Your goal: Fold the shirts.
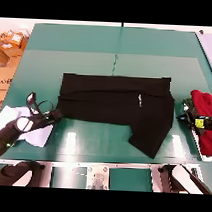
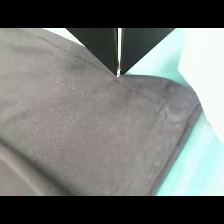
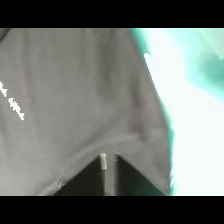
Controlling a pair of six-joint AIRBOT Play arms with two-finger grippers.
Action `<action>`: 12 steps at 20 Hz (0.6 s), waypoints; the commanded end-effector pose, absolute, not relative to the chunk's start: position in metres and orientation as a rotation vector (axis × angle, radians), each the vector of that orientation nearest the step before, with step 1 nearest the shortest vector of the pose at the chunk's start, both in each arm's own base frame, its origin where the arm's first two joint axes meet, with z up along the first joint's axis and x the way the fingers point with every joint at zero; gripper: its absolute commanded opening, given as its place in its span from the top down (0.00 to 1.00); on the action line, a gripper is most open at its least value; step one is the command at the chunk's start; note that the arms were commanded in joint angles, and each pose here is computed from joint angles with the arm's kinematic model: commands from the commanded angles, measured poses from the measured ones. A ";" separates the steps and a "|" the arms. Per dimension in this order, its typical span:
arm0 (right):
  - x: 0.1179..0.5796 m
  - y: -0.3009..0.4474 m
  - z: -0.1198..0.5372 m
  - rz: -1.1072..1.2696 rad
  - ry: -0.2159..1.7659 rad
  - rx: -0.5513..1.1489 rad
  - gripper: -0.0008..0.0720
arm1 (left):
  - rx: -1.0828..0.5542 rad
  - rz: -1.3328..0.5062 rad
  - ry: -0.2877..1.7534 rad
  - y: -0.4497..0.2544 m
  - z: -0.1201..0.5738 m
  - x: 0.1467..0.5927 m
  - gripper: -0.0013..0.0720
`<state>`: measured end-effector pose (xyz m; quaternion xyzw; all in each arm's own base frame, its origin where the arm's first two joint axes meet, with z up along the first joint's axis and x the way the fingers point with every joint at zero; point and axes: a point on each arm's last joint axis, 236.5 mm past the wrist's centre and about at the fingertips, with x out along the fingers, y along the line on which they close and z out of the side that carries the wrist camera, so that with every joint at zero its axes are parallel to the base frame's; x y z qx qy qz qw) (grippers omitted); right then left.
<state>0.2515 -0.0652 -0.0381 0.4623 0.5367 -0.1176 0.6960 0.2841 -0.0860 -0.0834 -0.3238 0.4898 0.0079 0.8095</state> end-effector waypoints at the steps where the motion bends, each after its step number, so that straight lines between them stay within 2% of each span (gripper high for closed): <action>1: 0.239 -0.057 -0.037 -0.244 1.259 1.056 0.88 | -0.612 -0.025 1.093 -0.067 -0.075 0.282 0.95; 2: 0.238 -0.054 -0.036 -0.233 1.264 1.064 0.85 | -0.605 -0.040 1.090 -0.069 -0.072 0.284 0.95; 4: 0.239 -0.051 -0.035 -0.224 1.262 1.079 0.57 | -0.667 -0.055 1.103 -0.078 -0.068 0.282 0.94; 6: 0.240 -0.051 -0.035 -0.225 1.261 1.079 0.53 | -0.713 -0.082 1.155 -0.090 -0.068 0.272 0.21; 9: 0.239 -0.051 -0.035 -0.226 1.260 1.079 0.53 | -0.757 -0.072 1.226 -0.097 -0.075 0.256 0.19; 12: 0.240 -0.053 -0.039 -0.238 1.249 1.080 0.53 | -0.856 0.023 1.138 -0.087 -0.089 0.265 0.19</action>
